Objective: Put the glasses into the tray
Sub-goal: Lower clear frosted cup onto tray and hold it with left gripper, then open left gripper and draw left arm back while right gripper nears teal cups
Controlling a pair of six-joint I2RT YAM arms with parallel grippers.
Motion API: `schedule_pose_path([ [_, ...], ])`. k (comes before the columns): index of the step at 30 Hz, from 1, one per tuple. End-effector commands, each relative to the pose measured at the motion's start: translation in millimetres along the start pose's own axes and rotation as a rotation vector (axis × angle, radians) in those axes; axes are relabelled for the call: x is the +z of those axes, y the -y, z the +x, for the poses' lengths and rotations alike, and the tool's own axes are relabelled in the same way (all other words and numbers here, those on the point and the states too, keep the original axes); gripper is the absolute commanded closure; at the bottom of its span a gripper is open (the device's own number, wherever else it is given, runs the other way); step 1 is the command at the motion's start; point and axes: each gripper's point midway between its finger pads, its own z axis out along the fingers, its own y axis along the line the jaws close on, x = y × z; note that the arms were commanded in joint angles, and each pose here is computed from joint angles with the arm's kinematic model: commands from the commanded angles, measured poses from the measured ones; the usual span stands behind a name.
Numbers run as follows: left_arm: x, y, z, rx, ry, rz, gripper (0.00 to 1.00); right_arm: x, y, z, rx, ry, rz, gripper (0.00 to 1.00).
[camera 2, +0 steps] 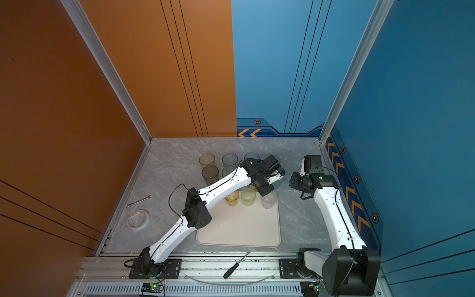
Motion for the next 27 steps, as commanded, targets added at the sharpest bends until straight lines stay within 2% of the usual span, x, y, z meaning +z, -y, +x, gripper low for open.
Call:
schedule_pose_path([
  [1, -17, -7, -12, -0.017, 0.057, -0.016, 0.77, -5, 2, 3, -0.005, 0.005, -0.004, 0.56],
  [10, -43, -11, -23, -0.002, 0.115, -0.038, 0.74, -9, 5, 3, 0.004, 0.014, 0.002, 0.56],
  [15, -88, -8, -38, 0.026, 0.212, -0.048, 0.75, -12, 6, 1, 0.007, 0.021, 0.007, 0.56],
  [20, -147, -17, -49, 0.026, 0.339, -0.092, 0.76, -14, 6, -2, 0.01, 0.028, 0.008, 0.56],
  [24, -186, -42, -43, -0.049, 0.423, -0.147, 0.76, -14, 4, -6, 0.01, 0.025, 0.004, 0.57],
  [27, -203, -76, -21, -0.172, 0.463, -0.2, 0.76, -15, 0, -11, 0.006, 0.026, -0.007, 0.58],
])
